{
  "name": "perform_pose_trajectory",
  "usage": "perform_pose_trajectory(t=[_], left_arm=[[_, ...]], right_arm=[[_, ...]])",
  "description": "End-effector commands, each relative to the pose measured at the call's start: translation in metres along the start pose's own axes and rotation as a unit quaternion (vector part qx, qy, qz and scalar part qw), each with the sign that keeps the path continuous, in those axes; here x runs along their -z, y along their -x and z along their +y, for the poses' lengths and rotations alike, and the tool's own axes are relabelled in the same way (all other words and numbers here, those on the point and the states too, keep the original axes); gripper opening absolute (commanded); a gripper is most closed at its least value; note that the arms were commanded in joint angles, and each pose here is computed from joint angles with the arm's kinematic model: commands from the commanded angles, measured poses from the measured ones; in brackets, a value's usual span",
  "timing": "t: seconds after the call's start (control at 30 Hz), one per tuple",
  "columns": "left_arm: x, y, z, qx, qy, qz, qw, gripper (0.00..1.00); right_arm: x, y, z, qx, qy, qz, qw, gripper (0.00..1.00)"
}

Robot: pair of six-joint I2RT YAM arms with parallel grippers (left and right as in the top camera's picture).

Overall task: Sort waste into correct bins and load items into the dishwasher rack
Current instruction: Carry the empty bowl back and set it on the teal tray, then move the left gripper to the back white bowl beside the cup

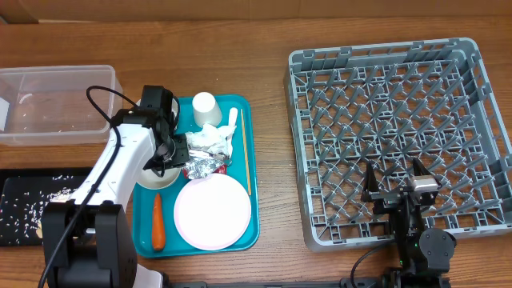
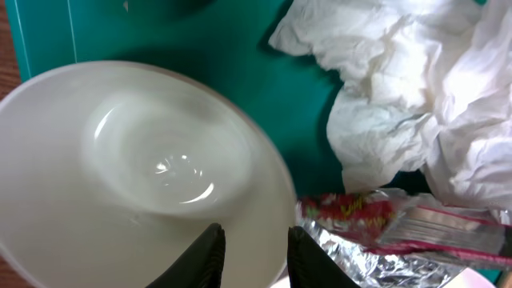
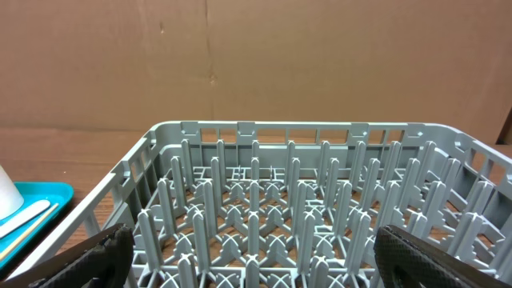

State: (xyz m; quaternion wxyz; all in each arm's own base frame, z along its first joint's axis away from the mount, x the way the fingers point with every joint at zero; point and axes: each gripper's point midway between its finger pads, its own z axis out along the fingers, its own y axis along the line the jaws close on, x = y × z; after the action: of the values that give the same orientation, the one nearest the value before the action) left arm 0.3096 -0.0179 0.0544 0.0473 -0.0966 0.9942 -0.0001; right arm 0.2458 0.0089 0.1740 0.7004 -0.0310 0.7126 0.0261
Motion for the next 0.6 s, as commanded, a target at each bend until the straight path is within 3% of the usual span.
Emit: perform_pose_trajectory(t=[0.0, 0.2, 0.27, 0.33, 0.37, 0.47, 0.57], left_arm=[[0.010, 0.003, -0.004, -0.008, -0.002, 0.003, 1.000, 0.28], [0.057, 0.037, -0.012, -0.007, -0.014, -0.041, 0.999, 0.29], [0.075, 0.056, -0.017, -0.007, -0.023, -0.076, 0.997, 0.41], [0.085, 0.071, -0.021, -0.007, -0.030, -0.104, 0.994, 0.70], [0.089, 0.079, -0.023, -0.007, -0.034, -0.121, 0.992, 0.77], [0.092, 0.096, -0.024, -0.009, -0.033, -0.155, 0.987, 0.85], [0.092, 0.105, -0.026, -0.025, -0.033, -0.171, 0.984, 0.87]], right_arm=[[0.000, -0.002, 0.000, 0.000, 0.000, -0.003, 1.000, 1.00], [0.000, -0.002, 0.000, 0.000, 0.000, -0.003, 1.000, 1.00], [0.000, -0.002, 0.000, 0.000, 0.000, -0.003, 1.000, 1.00], [0.000, -0.002, 0.000, 0.000, 0.000, -0.003, 1.000, 1.00], [0.000, -0.002, 0.000, 0.000, 0.000, -0.003, 1.000, 1.00], [0.000, -0.002, 0.000, 0.000, 0.000, -0.003, 1.000, 1.00], [0.000, -0.001, 0.000, 0.000, 0.000, -0.003, 1.000, 1.00]])
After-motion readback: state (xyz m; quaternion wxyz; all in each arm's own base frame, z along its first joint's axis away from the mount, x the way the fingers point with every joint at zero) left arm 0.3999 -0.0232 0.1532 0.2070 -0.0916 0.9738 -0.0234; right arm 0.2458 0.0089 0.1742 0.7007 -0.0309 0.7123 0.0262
